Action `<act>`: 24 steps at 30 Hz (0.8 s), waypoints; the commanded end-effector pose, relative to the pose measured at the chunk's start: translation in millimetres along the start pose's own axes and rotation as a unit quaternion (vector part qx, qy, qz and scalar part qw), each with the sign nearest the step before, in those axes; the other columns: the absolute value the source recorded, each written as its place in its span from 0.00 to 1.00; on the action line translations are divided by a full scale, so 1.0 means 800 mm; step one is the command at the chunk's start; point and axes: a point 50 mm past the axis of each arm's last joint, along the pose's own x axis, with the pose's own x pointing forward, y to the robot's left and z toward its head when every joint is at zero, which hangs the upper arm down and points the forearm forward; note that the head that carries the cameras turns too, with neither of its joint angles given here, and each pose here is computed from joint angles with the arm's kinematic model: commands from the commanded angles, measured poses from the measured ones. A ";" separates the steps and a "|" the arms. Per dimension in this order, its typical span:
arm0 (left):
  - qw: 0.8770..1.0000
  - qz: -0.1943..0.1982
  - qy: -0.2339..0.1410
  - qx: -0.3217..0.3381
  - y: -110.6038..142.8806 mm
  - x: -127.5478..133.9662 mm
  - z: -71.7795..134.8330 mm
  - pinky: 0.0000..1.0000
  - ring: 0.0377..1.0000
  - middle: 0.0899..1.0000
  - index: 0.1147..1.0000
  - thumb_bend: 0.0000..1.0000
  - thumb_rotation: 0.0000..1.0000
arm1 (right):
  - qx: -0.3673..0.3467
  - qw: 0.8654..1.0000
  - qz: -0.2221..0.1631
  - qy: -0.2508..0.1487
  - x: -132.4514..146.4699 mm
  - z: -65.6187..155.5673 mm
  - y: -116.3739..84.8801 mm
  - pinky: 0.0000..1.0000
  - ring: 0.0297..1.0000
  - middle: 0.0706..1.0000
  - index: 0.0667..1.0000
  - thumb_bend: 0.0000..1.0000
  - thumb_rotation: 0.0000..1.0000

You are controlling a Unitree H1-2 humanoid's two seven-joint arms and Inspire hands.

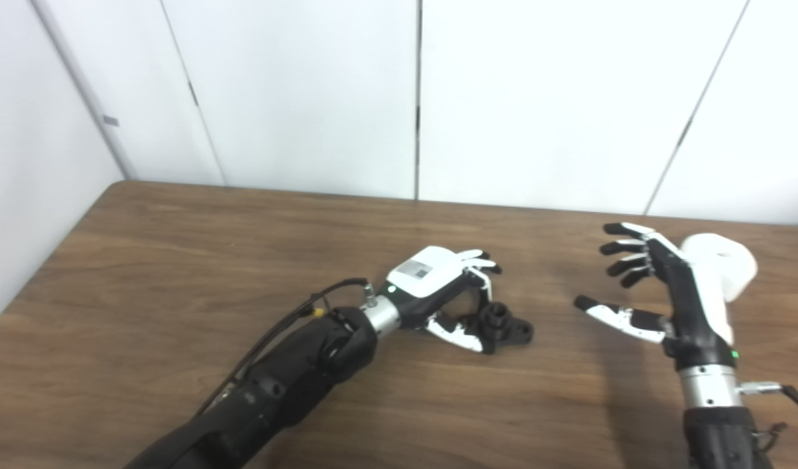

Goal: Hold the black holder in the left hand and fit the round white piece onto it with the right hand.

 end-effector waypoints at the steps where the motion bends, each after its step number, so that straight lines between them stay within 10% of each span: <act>1: 0.992 -0.113 0.039 0.049 -0.058 -0.031 -0.009 0.82 0.93 0.87 0.42 0.52 0.08 | 0.004 0.999 -0.029 -0.046 0.022 0.029 -0.007 0.40 0.50 0.61 0.71 0.56 0.11; 14: 0.993 -0.097 0.045 0.050 -0.049 -0.061 -0.032 0.77 0.88 0.82 0.42 0.52 0.07 | -0.106 0.994 0.021 -0.034 0.054 0.048 -0.044 0.46 0.56 0.65 0.71 0.61 0.23; 24: 0.995 -0.086 0.036 0.040 -0.047 -0.077 -0.050 0.74 0.85 0.80 0.42 0.52 0.07 | -0.380 0.917 0.118 0.035 0.107 0.070 -0.114 0.67 0.85 0.88 0.83 0.85 0.32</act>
